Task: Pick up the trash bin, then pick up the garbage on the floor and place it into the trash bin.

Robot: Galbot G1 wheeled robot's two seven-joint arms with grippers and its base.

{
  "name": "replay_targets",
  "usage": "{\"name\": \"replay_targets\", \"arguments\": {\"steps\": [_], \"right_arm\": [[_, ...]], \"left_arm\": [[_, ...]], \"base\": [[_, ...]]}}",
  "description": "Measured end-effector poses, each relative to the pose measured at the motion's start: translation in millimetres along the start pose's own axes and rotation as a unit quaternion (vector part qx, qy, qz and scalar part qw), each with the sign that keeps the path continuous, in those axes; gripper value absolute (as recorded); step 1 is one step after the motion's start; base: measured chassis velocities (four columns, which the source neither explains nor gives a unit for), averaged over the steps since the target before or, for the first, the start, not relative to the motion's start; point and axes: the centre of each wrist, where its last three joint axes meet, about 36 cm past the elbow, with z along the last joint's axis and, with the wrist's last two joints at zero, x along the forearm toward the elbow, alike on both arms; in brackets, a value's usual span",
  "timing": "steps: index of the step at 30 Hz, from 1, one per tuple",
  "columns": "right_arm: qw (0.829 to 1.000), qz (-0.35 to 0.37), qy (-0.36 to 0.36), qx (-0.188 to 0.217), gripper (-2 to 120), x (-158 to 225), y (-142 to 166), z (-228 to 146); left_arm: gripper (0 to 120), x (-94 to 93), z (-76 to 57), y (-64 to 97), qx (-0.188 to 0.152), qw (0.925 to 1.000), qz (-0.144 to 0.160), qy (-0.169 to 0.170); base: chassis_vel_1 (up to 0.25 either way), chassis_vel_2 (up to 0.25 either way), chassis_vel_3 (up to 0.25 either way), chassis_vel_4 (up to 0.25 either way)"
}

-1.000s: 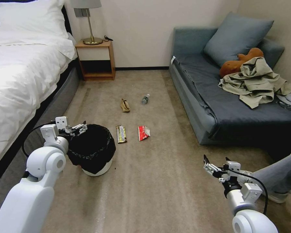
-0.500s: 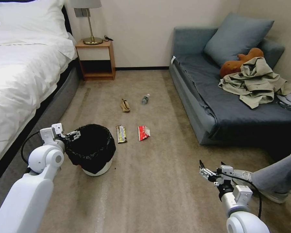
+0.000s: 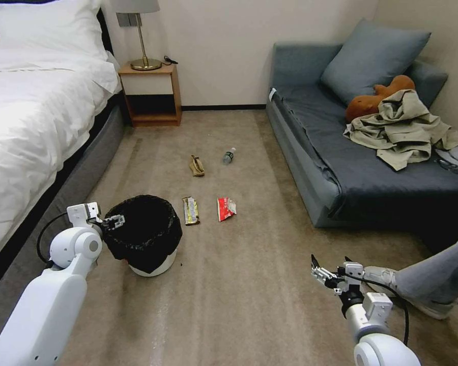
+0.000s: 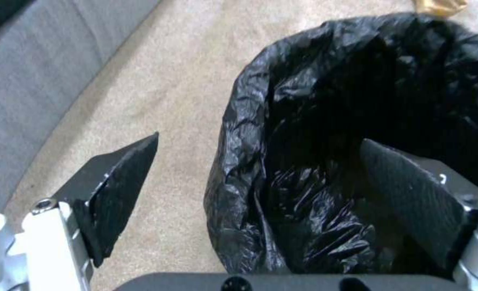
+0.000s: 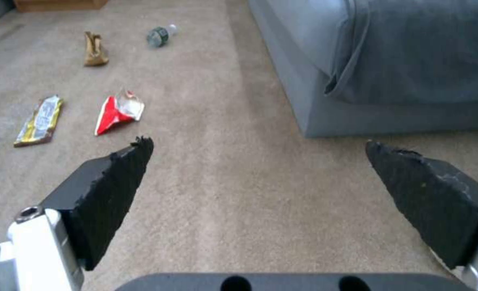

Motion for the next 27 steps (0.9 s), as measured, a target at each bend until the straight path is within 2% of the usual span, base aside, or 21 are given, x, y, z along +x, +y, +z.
{"name": "replay_targets", "arguments": {"steps": [19, 27], "right_arm": [[1.000, -0.006, 0.014, 0.002, 100, -8, 4, 13], [1.000, -0.015, 0.023, 0.001, 100, -8, 15, 20]], "left_arm": [[98, -45.4, 4.0, -11.9, 0.026, 0.9986, -0.010, 0.046], [94, -56.4, -4.4, -17.2, 0.031, 0.9982, -0.010, 0.050]], "base": [[0.000, 0.000, 0.000, 0.000], [0.000, 0.000, 0.000, 0.000]]}}
